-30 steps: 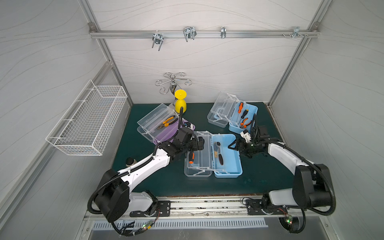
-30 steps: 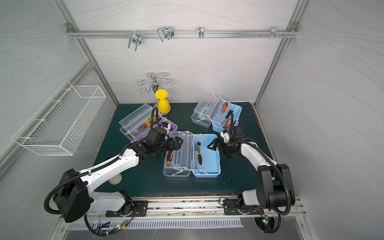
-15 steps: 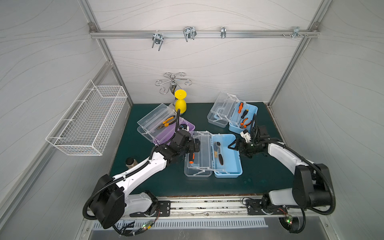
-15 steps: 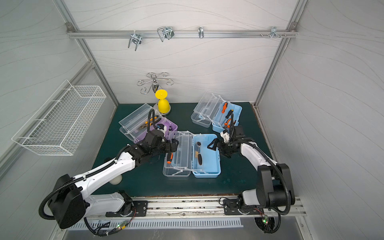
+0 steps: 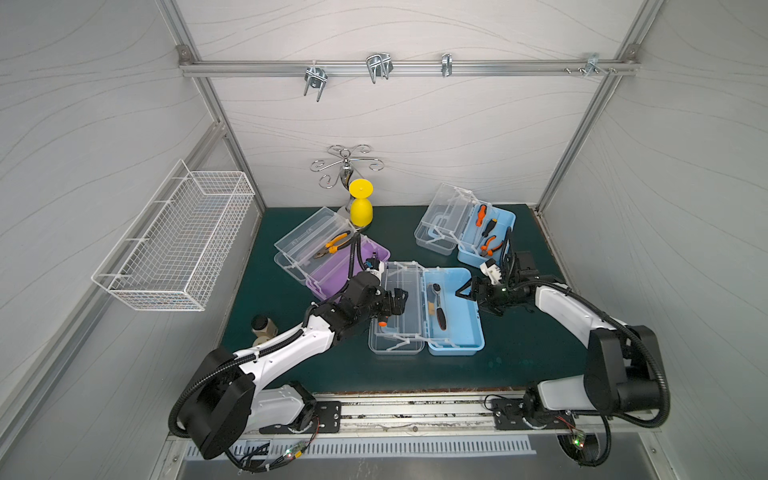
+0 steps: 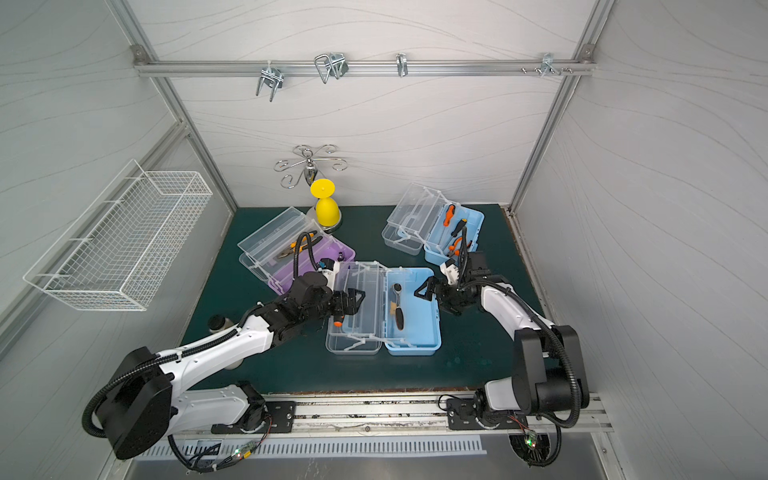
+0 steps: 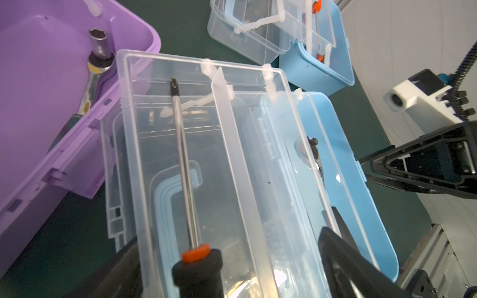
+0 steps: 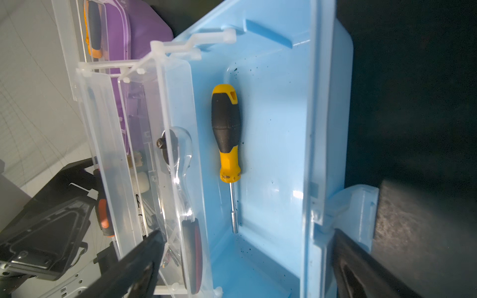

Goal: Close toolboxes
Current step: Close the toolbox lid.

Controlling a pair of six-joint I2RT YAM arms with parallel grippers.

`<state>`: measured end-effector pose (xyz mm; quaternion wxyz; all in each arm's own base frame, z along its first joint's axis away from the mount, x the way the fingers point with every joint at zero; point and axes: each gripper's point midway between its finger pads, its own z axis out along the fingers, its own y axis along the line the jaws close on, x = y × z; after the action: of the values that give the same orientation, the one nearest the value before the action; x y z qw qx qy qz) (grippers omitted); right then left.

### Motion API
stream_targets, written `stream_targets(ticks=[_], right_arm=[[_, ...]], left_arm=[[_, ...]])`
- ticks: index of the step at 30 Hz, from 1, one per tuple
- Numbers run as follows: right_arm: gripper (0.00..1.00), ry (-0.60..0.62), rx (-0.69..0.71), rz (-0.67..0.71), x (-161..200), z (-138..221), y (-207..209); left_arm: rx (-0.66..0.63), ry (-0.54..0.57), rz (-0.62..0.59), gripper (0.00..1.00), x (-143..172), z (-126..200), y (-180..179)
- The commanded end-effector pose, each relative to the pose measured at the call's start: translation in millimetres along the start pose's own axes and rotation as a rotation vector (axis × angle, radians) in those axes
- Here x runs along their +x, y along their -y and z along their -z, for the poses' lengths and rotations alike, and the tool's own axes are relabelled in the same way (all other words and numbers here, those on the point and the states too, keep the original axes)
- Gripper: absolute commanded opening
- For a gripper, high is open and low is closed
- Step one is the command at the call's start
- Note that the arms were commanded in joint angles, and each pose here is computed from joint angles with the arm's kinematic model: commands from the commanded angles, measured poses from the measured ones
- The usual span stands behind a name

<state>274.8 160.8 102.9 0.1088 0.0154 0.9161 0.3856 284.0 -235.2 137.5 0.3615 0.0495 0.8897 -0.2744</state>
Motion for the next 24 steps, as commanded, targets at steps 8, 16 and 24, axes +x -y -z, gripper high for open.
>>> stream_targets(ticks=[8,16,24], right_arm=[[0.99,-0.024,-0.088,0.037,2,-6,-15],[0.99,-0.015,-0.100,0.053,1,-4,-20],[0.99,-0.014,-0.109,0.051,2,-6,-19]], left_arm=[[0.176,0.062,-0.103,0.99,-30,3,81],[0.196,0.064,-0.137,0.99,-39,6,102],[0.235,0.078,-0.176,0.99,-46,14,124]])
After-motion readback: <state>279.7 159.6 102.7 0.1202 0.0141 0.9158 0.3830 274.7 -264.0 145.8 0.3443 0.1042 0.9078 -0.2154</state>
